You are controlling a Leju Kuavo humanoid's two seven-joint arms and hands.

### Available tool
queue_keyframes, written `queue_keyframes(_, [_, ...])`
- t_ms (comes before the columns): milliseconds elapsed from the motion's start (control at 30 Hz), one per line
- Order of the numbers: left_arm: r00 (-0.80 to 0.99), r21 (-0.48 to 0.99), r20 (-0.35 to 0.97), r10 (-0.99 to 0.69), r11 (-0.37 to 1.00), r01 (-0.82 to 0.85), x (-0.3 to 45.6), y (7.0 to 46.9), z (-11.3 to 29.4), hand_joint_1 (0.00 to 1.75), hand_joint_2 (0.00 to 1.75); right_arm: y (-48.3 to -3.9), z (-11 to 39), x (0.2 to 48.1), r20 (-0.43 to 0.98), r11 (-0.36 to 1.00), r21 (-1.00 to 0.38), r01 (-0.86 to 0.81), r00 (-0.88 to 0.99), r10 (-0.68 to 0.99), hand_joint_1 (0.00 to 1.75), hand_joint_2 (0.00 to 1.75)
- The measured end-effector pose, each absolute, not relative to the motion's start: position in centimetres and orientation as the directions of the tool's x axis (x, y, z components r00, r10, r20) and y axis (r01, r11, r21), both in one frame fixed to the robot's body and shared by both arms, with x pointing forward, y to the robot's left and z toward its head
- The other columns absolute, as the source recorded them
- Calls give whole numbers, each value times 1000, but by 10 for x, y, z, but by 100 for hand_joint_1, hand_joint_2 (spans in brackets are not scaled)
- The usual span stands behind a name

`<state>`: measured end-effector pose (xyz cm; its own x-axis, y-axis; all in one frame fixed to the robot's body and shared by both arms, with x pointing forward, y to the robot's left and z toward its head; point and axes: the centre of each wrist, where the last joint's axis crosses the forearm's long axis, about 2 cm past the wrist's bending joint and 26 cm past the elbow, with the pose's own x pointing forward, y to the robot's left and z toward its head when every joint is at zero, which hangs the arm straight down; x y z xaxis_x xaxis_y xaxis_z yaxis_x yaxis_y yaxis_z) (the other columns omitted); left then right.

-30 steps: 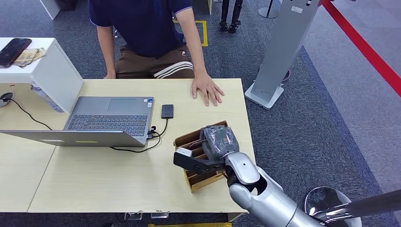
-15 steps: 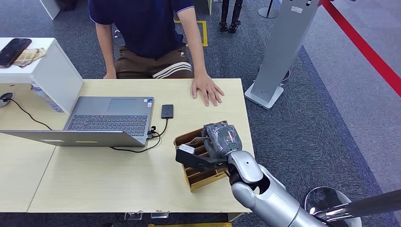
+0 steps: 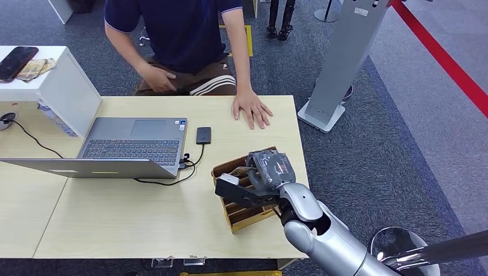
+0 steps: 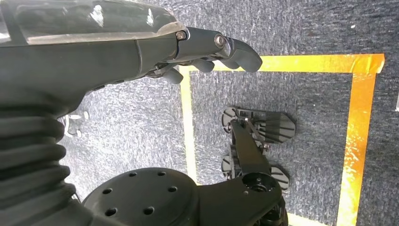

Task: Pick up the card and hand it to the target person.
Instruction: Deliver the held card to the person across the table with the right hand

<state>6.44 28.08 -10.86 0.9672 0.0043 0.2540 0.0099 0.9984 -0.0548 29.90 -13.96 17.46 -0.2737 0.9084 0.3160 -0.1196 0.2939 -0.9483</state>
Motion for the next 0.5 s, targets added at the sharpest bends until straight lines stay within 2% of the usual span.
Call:
queue_keyframes(200, [969, -49, 248, 14, 999, -2, 62, 283, -109, 0, 175, -153, 203, 301, 357, 341, -934, -104, -252, 899, 168, 175])
queue_keyframes(500, [970, -51, 242, 22, 999, -10, 61, 283, -109, 0, 175, -171, 254, 295, 346, 395, -913, 103, -317, 883, 168, 175])
